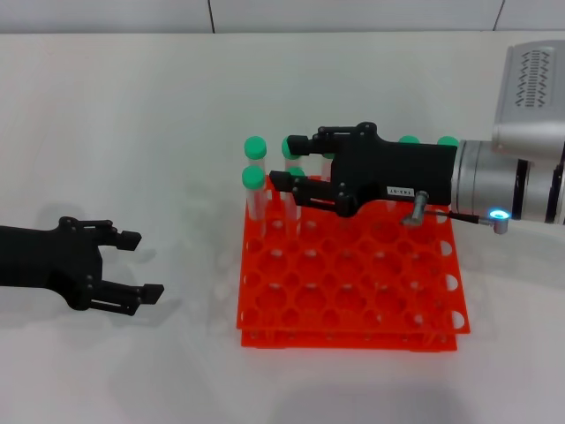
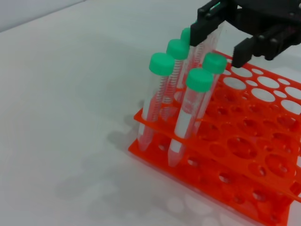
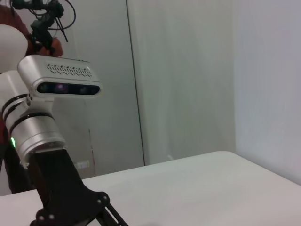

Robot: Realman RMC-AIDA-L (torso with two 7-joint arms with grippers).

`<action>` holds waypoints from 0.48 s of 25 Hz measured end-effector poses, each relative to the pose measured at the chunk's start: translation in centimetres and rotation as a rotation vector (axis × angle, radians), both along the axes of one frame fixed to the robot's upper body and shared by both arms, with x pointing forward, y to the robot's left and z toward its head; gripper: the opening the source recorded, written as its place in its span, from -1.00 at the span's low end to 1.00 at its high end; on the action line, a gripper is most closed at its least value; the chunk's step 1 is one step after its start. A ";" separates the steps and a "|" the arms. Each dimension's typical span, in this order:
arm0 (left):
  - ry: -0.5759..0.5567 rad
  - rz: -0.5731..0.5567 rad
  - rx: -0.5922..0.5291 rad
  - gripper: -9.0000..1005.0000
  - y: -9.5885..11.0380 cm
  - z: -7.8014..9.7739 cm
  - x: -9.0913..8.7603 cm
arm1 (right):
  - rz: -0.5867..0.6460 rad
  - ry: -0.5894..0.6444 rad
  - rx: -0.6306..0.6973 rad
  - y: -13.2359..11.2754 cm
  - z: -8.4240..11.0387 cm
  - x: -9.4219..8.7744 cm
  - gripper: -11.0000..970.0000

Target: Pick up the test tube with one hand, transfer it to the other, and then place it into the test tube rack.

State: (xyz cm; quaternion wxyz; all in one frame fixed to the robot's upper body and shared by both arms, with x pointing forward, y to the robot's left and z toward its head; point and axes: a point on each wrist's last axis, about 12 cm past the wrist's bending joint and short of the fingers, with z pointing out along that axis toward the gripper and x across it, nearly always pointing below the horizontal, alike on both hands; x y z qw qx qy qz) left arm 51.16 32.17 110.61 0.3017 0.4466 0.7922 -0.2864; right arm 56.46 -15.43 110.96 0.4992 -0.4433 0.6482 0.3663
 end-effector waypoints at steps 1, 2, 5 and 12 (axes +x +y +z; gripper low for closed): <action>0.000 0.000 0.000 0.77 0.0 0.0 0.0 | 0.001 0.000 0.001 0.0 0.0 0.0 -0.23; -0.001 0.000 0.000 0.77 0.0 0.0 0.0 | 0.002 0.000 0.003 0.0 0.1 0.0 -0.15; -0.003 0.002 -0.005 0.77 0.0 0.0 0.0 | 0.009 -0.008 0.011 0.0 0.4 -0.1 0.09; -0.039 0.000 -0.052 0.77 -0.1 0.3 -0.2 | -0.010 -0.057 0.053 -1.4 1.4 -1.5 0.26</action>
